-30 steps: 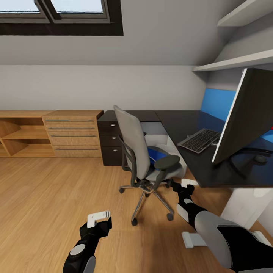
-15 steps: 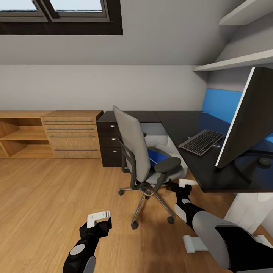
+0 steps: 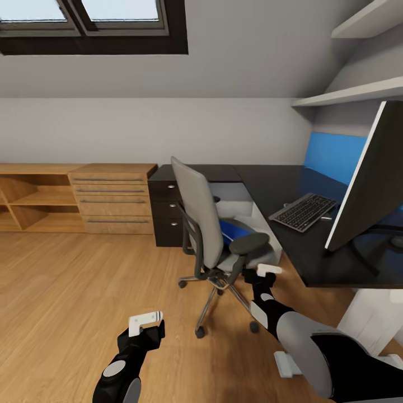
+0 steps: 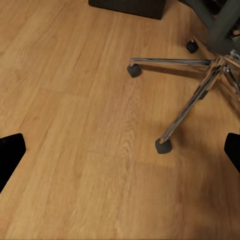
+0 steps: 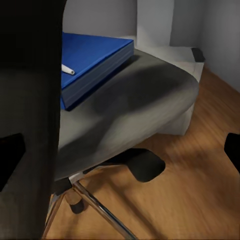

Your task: In the bedroom, organize the workspace by keeping the computer under the desk, ensuring the monitor is on the desk, placing the keyboard on the desk next to the monitor, placing the mouse on the desk next to the keyboard, moving the folder from the swivel chair onto the desk next to the mouse, stacking the notebook on top of the folder with the pen on top of the notebook, and positioning the swivel chair next to the desk.

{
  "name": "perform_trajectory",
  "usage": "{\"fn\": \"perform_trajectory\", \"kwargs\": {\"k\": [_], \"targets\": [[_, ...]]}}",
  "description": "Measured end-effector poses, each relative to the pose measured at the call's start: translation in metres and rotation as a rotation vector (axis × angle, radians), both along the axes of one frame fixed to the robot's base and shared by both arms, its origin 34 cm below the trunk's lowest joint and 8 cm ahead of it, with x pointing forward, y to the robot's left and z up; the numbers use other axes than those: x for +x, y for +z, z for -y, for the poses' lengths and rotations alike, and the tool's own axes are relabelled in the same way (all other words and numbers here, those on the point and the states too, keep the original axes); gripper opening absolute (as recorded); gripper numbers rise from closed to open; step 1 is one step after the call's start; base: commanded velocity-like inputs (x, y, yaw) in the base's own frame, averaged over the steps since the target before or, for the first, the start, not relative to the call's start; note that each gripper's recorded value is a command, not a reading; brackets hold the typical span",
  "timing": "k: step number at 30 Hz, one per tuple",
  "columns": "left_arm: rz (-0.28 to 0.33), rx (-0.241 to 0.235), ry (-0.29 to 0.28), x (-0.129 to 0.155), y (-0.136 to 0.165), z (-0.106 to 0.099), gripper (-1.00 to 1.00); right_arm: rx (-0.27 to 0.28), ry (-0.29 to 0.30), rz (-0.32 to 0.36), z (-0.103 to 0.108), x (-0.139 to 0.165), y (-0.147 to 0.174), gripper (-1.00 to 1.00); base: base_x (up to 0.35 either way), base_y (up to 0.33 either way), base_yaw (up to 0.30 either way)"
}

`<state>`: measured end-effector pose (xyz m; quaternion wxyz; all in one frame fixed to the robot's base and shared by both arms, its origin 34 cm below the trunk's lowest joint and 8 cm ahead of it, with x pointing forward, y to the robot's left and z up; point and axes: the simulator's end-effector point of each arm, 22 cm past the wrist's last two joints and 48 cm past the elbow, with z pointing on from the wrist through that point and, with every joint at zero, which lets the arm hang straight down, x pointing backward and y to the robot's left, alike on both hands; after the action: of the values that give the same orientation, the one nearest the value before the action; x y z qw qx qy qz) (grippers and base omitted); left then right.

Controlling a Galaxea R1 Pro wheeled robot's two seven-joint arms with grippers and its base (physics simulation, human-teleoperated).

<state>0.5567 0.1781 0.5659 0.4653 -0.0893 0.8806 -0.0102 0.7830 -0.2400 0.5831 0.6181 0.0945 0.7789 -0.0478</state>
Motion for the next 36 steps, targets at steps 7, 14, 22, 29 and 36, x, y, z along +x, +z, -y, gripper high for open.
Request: {"fn": "perform_trajectory", "kwargs": {"k": [7,14,22,29,36], "targets": [[0.009,0.000,-0.001,0.000,0.004,0.000,1.00,0.004,0.002,0.008,-0.003,0.000,0.005,1.00,0.000,0.000,0.192],[0.017,0.000,-0.001,0.000,0.008,0.000,1.00,0.008,0.008,0.017,-0.009,0.000,0.011,1.00,0.000,0.000,0.193],[0.025,-0.001,-0.001,0.000,0.011,0.001,1.00,0.012,0.012,0.026,-0.013,0.000,0.018,1.00,0.000,0.000,0.193],[0.033,-0.001,-0.001,0.001,0.015,0.001,1.00,0.010,0.014,0.035,-0.013,0.000,0.024,1.00,0.000,0.000,0.193],[0.041,-0.001,-0.001,0.001,0.019,0.001,1.00,0.016,0.006,0.043,-0.012,-0.001,0.029,1.00,0.000,0.000,0.193]]}}
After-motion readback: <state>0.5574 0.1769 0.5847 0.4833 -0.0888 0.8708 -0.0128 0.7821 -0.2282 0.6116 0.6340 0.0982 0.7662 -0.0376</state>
